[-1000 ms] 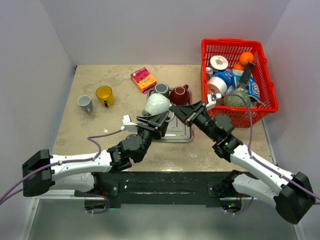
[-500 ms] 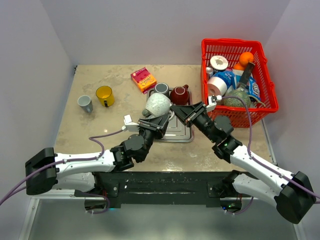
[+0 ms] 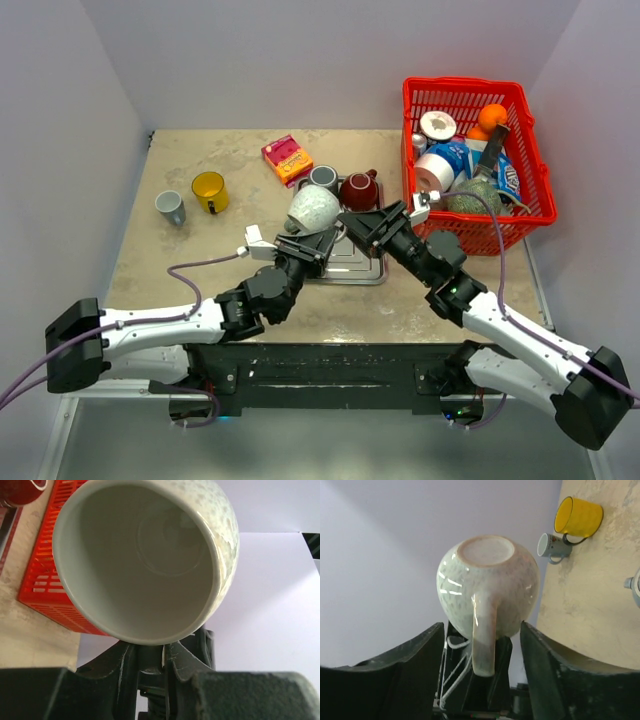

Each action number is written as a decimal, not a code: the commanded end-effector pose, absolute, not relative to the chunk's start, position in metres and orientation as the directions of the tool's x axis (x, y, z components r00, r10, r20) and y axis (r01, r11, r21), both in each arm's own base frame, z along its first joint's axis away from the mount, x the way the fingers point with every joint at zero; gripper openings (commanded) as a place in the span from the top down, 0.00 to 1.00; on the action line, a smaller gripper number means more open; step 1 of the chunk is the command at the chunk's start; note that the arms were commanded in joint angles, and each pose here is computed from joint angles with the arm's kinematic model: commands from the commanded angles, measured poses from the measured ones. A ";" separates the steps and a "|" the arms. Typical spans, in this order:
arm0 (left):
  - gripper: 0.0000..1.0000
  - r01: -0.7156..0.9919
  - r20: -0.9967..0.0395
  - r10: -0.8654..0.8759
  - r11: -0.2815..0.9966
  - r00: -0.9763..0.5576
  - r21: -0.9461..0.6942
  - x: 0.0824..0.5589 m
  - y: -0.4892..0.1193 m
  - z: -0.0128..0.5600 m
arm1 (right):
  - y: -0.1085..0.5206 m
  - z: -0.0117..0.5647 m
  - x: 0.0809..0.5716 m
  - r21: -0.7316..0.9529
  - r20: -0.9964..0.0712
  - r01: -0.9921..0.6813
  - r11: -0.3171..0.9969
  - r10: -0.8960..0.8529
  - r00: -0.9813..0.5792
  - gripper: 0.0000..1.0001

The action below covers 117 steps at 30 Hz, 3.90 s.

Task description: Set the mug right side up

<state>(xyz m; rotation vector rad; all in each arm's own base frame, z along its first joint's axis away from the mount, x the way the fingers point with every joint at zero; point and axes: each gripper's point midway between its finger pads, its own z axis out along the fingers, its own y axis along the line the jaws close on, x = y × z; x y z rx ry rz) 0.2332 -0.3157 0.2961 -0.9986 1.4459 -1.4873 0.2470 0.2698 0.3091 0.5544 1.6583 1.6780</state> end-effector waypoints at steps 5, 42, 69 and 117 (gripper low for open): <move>1.00 0.143 -0.111 -0.962 0.077 -0.251 -0.987 0.233 -0.274 0.348 | 0.266 0.307 0.242 0.952 -0.302 -0.170 0.255 0.690 -0.658 0.10; 1.00 -0.011 -0.857 0.013 1.000 -0.515 0.021 0.378 -0.123 0.274 | 0.206 0.275 0.236 0.691 -0.634 -0.128 0.711 0.511 -0.581 0.01; 1.00 0.052 -0.637 0.090 0.996 -0.766 0.077 0.464 -0.092 0.155 | 0.210 0.255 0.225 0.665 -0.639 -0.166 0.729 0.440 -0.631 0.01; 0.01 0.286 -0.869 -0.019 0.941 -0.495 -0.183 0.353 -0.112 0.276 | 0.305 0.216 0.238 0.624 -0.605 0.092 0.776 0.555 -0.571 0.06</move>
